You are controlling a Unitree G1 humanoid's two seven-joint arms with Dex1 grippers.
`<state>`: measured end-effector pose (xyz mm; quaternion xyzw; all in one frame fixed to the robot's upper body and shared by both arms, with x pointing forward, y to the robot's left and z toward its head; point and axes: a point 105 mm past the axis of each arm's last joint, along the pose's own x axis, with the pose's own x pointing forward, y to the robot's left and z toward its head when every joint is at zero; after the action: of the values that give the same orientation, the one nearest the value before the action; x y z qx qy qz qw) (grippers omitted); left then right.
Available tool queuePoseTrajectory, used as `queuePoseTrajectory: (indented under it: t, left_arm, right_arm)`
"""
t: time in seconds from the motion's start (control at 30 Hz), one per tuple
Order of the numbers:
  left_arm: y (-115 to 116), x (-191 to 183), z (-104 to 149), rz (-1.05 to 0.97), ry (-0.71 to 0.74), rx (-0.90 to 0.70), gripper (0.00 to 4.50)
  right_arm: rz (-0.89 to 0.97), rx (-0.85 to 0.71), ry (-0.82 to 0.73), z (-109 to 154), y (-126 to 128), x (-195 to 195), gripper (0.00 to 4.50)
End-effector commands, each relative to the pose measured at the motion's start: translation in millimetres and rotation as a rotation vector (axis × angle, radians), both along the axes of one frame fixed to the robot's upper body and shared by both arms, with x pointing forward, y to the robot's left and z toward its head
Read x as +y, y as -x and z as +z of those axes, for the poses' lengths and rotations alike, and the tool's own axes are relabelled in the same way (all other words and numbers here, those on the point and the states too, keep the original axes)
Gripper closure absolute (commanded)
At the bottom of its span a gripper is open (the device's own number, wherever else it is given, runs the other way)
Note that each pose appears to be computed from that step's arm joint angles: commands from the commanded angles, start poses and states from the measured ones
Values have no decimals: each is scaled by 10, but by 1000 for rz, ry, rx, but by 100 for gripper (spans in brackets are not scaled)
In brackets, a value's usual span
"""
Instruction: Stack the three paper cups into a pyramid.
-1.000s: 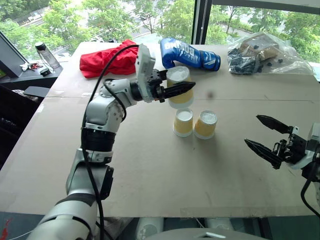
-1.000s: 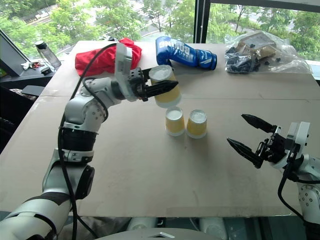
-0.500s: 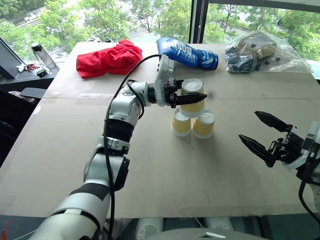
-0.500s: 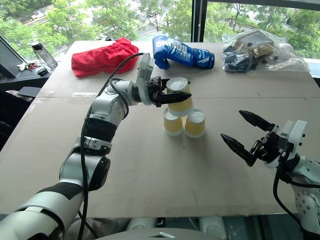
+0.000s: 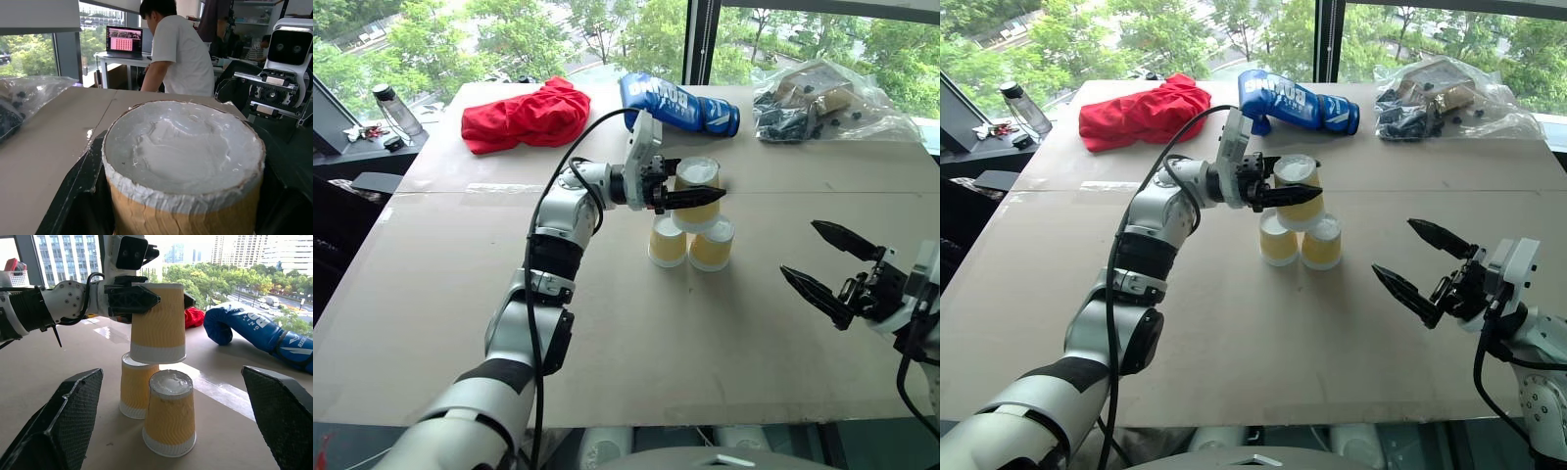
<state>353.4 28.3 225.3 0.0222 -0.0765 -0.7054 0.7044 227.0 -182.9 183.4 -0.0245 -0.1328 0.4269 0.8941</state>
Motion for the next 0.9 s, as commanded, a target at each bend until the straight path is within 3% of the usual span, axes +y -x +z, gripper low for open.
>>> queuePoseTrajectory:
  t: [0.03,0.33,0.7,0.8,0.9]
  left_arm:
    - [46,-10,92,-21,15,-35,4]
    - [109,4,248,-42,69,-45,4]
    - [460,294,952,-13,251,-163,4]
    - [530,546,874,104,215,-156,4]
    - [517,983,307,366,-12,-81,4]
  right_arm:
    - [7,-33,7,20,28,-12,0]
    - [7,-35,7,2,33,-3,0]
    - [18,-12,0,-82,-11,-42,0]
    - [13,14,-1,-187,-37,-77,0]
    - [-4,56,32,-378,-60,-149,0]
